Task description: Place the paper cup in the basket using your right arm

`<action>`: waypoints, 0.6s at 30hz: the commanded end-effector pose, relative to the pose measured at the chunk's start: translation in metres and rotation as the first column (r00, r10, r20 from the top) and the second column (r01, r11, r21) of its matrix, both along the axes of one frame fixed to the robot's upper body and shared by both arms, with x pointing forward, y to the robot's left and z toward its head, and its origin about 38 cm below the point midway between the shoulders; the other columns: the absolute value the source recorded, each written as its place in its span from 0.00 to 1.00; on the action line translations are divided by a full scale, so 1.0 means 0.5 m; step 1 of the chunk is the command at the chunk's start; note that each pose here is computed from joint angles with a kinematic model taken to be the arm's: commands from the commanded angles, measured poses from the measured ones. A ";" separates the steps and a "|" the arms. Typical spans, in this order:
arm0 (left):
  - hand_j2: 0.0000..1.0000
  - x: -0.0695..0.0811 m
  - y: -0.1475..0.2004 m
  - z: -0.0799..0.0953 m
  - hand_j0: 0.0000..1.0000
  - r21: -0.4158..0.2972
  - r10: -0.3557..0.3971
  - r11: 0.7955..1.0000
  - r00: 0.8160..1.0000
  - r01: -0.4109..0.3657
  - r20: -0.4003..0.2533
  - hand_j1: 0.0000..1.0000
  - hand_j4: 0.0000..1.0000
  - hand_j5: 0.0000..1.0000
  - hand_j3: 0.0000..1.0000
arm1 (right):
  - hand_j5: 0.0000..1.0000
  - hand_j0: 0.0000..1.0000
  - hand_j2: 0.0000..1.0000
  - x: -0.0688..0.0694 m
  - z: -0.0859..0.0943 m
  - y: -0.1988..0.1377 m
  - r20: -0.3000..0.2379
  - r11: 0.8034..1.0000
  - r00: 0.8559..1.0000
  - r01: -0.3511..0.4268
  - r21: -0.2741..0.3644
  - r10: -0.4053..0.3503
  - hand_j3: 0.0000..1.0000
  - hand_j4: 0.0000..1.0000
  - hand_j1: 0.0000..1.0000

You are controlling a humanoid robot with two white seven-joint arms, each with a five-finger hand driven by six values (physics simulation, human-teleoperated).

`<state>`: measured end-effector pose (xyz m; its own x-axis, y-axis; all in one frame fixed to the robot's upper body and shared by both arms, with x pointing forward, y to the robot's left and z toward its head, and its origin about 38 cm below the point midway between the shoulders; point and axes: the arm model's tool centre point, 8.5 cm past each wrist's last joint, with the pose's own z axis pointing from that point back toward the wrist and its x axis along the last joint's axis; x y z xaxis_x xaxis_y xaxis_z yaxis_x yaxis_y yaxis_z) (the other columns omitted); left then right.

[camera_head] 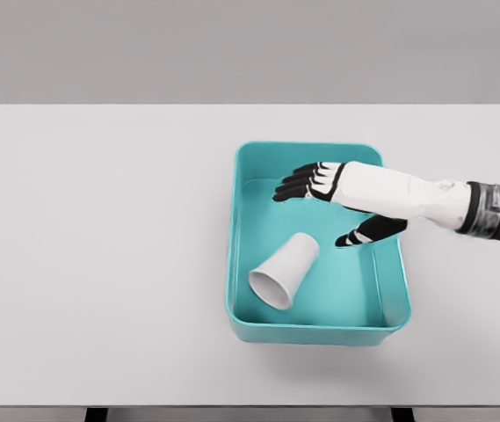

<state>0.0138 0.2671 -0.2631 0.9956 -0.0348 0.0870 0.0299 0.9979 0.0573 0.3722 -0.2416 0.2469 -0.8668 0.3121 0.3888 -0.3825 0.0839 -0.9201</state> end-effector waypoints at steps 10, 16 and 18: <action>1.00 0.000 0.000 0.000 1.00 0.000 0.000 1.000 1.000 0.000 0.001 1.00 1.00 1.00 1.00 | 1.00 1.00 1.00 0.012 0.102 -0.078 -0.040 0.966 0.995 0.096 0.241 -0.089 1.00 1.00 1.00; 1.00 0.001 0.000 0.000 1.00 0.000 -0.006 1.000 1.000 0.006 0.002 1.00 1.00 1.00 1.00 | 1.00 1.00 1.00 0.009 0.088 -0.077 -0.057 0.964 0.994 0.101 0.244 -0.090 1.00 1.00 1.00; 1.00 0.001 0.000 0.000 1.00 0.001 -0.009 1.000 1.000 0.009 0.001 1.00 1.00 1.00 1.00 | 1.00 1.00 1.00 0.010 0.088 -0.083 -0.057 0.962 0.994 0.110 0.250 -0.099 1.00 1.00 1.00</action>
